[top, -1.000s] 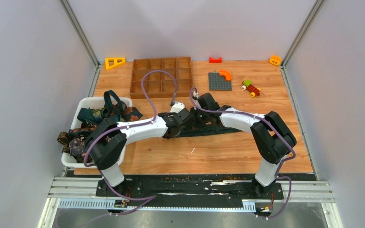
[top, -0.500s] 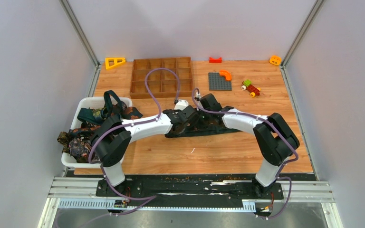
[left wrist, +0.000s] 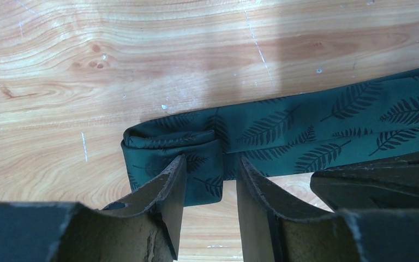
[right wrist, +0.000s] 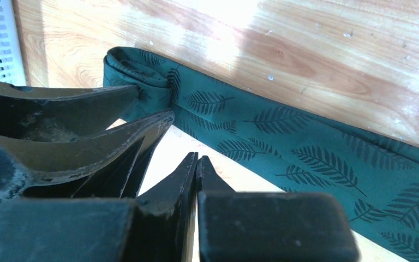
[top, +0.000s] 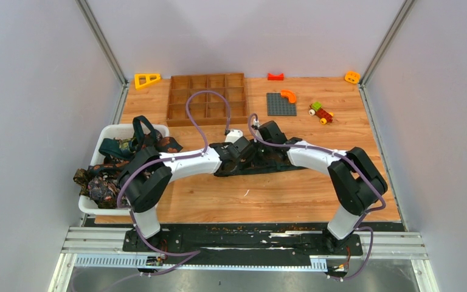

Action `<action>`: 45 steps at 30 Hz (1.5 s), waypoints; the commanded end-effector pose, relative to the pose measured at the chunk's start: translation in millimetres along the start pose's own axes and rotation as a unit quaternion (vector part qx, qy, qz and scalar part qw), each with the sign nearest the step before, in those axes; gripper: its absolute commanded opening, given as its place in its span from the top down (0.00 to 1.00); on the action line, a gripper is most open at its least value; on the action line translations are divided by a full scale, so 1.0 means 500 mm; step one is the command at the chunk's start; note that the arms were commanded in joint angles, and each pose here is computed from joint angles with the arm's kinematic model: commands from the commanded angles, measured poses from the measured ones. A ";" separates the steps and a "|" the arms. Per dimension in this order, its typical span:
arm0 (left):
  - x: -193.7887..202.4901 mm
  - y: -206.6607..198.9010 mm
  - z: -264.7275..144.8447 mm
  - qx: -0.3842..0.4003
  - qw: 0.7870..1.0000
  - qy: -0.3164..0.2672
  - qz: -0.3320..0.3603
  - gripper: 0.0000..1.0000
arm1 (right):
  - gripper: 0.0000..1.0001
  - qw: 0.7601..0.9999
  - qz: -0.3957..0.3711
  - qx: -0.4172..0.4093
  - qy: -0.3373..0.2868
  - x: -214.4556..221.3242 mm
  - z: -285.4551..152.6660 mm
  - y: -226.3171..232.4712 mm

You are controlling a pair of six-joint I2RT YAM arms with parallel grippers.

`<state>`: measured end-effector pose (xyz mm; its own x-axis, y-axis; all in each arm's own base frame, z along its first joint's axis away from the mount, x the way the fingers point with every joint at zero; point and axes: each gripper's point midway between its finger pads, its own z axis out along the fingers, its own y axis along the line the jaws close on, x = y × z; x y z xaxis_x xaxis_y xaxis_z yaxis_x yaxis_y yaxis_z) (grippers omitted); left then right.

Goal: Roll the ties
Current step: Roll the tie at the center of the board.

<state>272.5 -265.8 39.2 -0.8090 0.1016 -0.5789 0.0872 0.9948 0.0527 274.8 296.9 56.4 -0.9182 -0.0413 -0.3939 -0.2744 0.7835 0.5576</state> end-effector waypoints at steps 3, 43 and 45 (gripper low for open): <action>-0.029 -0.012 -0.018 0.037 0.998 -0.028 -0.048 0.57 | 0.97 0.998 -0.003 -0.051 -0.031 -0.026 -0.021 0.046; -0.049 0.078 -0.056 0.078 0.988 -0.052 -0.126 0.87 | 0.78 0.992 0.022 -0.123 0.025 -0.008 0.105 0.134; -0.050 0.081 -0.060 0.079 0.987 -0.053 -0.127 0.85 | 0.79 0.992 0.022 -0.122 0.026 -0.009 0.109 0.133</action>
<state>276.0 -231.6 66.7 -0.7747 -0.1292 -0.6190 -0.0030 0.9797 -0.2006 266.3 369.3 41.9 -0.9532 -0.0526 -0.2978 -0.2610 0.6401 0.7226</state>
